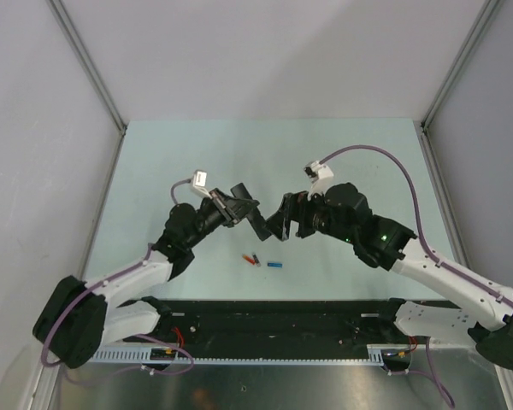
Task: Load the batteries into the remote control
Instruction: Remove the battery cover from the remote control.
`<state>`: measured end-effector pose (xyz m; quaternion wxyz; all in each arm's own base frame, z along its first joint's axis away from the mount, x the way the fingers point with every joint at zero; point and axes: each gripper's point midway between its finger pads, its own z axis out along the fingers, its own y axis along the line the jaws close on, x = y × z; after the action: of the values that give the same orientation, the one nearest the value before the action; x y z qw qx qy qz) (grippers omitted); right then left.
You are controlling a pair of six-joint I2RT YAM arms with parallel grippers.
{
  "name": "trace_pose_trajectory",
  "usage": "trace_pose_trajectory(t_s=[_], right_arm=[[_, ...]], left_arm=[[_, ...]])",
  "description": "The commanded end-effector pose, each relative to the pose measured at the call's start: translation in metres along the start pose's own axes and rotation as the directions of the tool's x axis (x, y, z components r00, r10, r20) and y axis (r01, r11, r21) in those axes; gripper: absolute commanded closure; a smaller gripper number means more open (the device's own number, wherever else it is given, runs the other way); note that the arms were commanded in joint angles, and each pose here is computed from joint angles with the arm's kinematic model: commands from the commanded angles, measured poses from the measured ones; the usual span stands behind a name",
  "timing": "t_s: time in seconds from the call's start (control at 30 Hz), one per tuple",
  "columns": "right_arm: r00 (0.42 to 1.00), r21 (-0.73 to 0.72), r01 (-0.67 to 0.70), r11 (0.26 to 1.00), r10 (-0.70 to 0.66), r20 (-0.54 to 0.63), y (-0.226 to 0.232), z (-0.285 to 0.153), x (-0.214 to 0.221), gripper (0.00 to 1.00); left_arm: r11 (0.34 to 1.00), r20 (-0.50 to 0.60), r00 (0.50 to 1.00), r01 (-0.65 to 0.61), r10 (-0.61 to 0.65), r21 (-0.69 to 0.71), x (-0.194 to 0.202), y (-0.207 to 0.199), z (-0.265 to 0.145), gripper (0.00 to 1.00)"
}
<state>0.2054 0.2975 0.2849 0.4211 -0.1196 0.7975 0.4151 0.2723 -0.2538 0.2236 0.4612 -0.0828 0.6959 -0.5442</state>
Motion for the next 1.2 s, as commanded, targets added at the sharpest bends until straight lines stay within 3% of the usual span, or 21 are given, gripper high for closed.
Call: trace_pose_trajectory(t_s=[0.0, 0.2, 0.6, 1.17], right_arm=[[0.979, 0.178, 0.166, 0.97, -0.139, -0.152, -0.037, -0.004, 0.033, 0.08], [0.966, 0.221, 0.183, 0.958, -0.134, -0.219, -0.04, 0.006, 0.049, 0.16], [0.956, 0.188, 0.208, 0.96, -0.159, -0.246, -0.026, 0.029, 0.063, 0.19], [0.946, 0.201, 0.237, 0.95, -0.179, -0.269, -0.028, 0.032, 0.067, 0.39]], left_arm=[[0.986, -0.19, 0.979, 0.095, -0.068, 0.136, 0.018, -0.035, 0.009, 1.0], [0.979, -0.244, 0.966, 0.123, -0.081, 0.162, 0.028, -0.036, 0.013, 1.0], [0.976, -0.273, 0.958, 0.138, -0.089, 0.167, 0.034, -0.035, 0.016, 1.0], [0.978, -0.271, 0.958, 0.14, -0.094, 0.154, 0.035, -0.03, 0.019, 1.0]])
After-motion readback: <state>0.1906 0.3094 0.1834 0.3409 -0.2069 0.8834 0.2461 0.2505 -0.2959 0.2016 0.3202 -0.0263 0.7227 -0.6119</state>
